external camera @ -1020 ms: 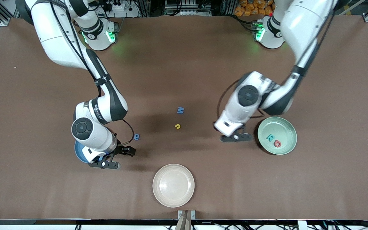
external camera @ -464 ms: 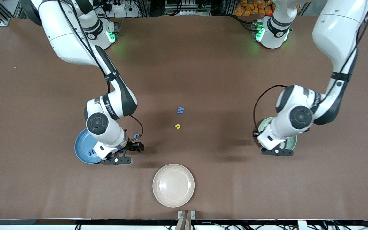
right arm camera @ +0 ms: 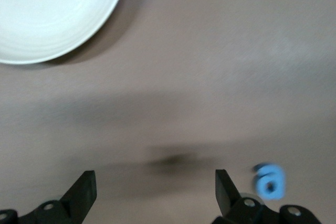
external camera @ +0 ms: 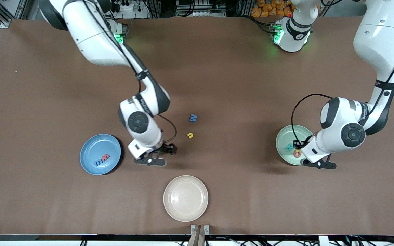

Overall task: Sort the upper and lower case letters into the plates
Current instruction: 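Carry the H to the green plate with the left gripper and release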

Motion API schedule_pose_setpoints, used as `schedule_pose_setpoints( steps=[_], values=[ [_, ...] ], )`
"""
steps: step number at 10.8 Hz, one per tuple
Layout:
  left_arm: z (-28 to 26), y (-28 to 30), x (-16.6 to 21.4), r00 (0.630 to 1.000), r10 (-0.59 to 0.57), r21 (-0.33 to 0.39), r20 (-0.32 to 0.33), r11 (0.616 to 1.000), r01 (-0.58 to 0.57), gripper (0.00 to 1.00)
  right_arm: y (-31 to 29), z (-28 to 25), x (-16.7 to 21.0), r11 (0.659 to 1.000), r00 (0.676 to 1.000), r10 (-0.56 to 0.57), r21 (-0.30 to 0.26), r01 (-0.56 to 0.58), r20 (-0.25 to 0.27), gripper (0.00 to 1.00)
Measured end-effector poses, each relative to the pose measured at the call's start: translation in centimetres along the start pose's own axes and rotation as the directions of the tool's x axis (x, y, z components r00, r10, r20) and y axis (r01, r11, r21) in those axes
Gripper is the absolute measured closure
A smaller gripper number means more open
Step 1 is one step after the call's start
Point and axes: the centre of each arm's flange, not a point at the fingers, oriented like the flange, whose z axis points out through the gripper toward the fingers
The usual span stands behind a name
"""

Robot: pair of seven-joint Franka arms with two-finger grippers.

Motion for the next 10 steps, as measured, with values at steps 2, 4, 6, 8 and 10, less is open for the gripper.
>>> schedule_pose_setpoints(
  steps=[2,4,6,8,10],
  values=[
    [-0.4,0.8,0.1,1.000,0.011,-0.003,-0.008,1.000,-0.011,0.21,-2.2,-0.6,-1.4,0.998,0.998,0.058,0.004,-0.058,0.000,0.00],
    [-2.4,1.4,0.5,0.999,0.019,0.002,-0.040,1.000,-0.019,0.00,-4.7,-1.1,-3.6,0.999,0.999,0.051,-0.005,-0.051,0.014,0.00],
    [-5.6,2.6,0.3,0.997,0.038,0.013,-0.073,0.999,-0.037,0.00,-7.4,-2.5,-5.5,1.000,1.000,0.019,-0.006,-0.019,0.021,0.00],
    [-9.6,4.0,-0.4,0.993,0.058,0.034,-0.101,0.998,-0.055,0.00,-10.1,-4.8,-8.3,0.999,0.999,0.025,-0.035,-0.024,0.027,0.00],
    [-14.1,4.4,-1.5,0.991,0.062,0.066,-0.116,0.996,-0.055,0.00,-10.9,-7.3,-10.1,0.989,0.999,-0.027,-0.146,0.030,0.020,0.00]
  ],
)
